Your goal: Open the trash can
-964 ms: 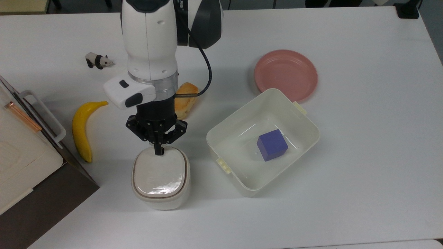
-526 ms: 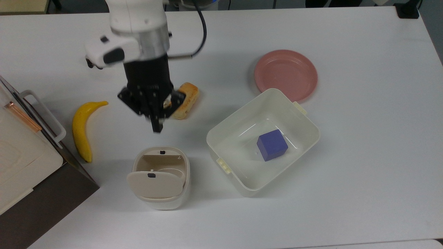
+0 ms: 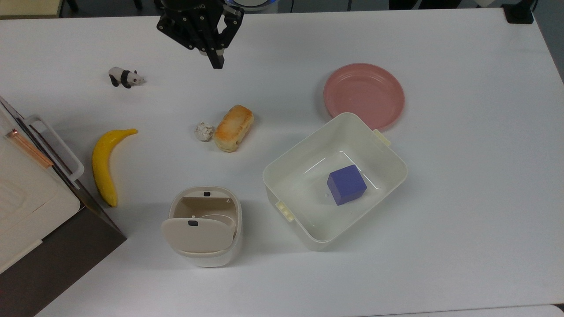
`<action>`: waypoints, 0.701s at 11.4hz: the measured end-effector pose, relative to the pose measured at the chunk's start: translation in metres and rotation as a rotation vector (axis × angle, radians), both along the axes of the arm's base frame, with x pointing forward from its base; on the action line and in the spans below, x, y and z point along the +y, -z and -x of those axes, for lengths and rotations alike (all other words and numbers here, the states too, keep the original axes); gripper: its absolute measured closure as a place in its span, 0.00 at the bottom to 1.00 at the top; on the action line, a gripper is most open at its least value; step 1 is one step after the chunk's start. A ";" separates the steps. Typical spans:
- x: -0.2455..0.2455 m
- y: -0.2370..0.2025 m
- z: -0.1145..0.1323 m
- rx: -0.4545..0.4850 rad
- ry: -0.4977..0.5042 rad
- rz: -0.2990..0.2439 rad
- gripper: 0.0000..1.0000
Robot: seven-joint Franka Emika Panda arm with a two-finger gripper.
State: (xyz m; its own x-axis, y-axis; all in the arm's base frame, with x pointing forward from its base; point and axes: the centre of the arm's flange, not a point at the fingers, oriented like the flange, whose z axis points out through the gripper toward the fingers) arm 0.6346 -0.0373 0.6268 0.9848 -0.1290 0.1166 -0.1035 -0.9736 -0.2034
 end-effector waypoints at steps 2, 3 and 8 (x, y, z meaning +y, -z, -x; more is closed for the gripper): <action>0.000 0.007 -0.001 0.017 -0.017 0.000 0.99; 0.000 0.009 -0.002 0.019 -0.021 -0.001 0.94; 0.000 0.010 -0.003 0.020 -0.023 -0.001 0.17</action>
